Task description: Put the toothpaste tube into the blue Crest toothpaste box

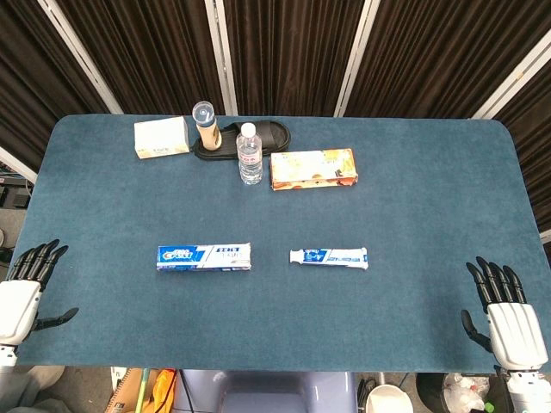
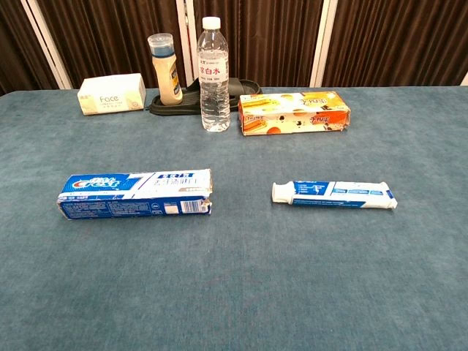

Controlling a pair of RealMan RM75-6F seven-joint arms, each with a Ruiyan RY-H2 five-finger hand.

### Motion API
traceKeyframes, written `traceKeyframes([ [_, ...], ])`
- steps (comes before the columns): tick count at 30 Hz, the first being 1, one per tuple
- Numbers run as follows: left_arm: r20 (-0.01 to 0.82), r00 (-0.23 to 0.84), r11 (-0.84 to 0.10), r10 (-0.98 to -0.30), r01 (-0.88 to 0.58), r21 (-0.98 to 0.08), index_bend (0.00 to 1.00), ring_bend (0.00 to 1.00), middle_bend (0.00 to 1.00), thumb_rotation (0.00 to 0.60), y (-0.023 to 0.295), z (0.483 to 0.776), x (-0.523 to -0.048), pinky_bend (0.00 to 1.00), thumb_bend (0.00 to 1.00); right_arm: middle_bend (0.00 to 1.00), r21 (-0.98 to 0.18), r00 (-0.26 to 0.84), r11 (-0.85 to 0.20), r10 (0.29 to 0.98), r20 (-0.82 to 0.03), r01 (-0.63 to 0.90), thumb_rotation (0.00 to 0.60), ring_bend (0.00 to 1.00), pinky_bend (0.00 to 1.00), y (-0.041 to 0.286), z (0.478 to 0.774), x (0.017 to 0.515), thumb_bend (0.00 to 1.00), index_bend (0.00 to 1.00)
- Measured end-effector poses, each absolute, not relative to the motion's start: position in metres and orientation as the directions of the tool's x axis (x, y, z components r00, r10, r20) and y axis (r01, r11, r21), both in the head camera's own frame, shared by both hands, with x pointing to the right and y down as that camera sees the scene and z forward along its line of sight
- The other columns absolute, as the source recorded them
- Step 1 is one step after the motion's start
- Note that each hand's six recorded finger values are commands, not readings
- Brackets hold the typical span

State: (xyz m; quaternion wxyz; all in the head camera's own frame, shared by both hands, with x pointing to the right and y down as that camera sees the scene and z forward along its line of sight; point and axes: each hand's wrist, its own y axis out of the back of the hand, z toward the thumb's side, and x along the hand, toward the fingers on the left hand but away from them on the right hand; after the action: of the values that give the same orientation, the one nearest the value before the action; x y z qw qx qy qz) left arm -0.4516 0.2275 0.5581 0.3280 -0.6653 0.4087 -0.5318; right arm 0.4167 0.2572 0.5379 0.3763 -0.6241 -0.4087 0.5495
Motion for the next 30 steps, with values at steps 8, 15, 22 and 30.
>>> traceKeyframes([
  [8, 0.444, 0.101, -0.456, -0.89, -0.192, -0.869, 0.0, 0.0, 0.0, 0.6, 0.228, 0.559, -0.451, 0.0, 0.15, 0.0, -0.918, 0.064, -0.385, 0.923, -0.38, 0.098, 0.6, 0.0, 0.0, 0.258, 0.537, 0.417, 0.43, 0.0],
  [15, 0.464, 0.092, -0.473, -0.881, -0.197, -0.859, 0.0, 0.0, 0.0, 0.6, 0.229, 0.564, -0.451, 0.0, 0.15, 0.0, -0.918, 0.06, -0.385, 0.923, -0.38, 0.099, 0.6, 0.0, 0.0, 0.258, 0.538, 0.417, 0.43, 0.0],
  [22, 0.483, 0.088, -0.49, -0.871, -0.225, -0.842, 0.0, 0.0, 0.0, 0.6, 0.215, 0.571, -0.443, 0.04, 0.13, 0.0, -0.917, 0.064, -0.382, 0.924, -0.377, 0.116, 0.6, 0.0, 0.0, 0.258, 0.536, 0.415, 0.43, 0.0],
  [30, 0.529, 0.133, -0.545, -0.838, -0.192, -0.816, 0.01, 0.11, 0.07, 0.6, 0.18, 0.591, -0.41, 0.17, 0.09, 0.0, -0.916, 0.061, -0.381, 0.925, -0.376, 0.123, 0.6, 0.0, 0.0, 0.257, 0.535, 0.415, 0.43, 0.0],
])
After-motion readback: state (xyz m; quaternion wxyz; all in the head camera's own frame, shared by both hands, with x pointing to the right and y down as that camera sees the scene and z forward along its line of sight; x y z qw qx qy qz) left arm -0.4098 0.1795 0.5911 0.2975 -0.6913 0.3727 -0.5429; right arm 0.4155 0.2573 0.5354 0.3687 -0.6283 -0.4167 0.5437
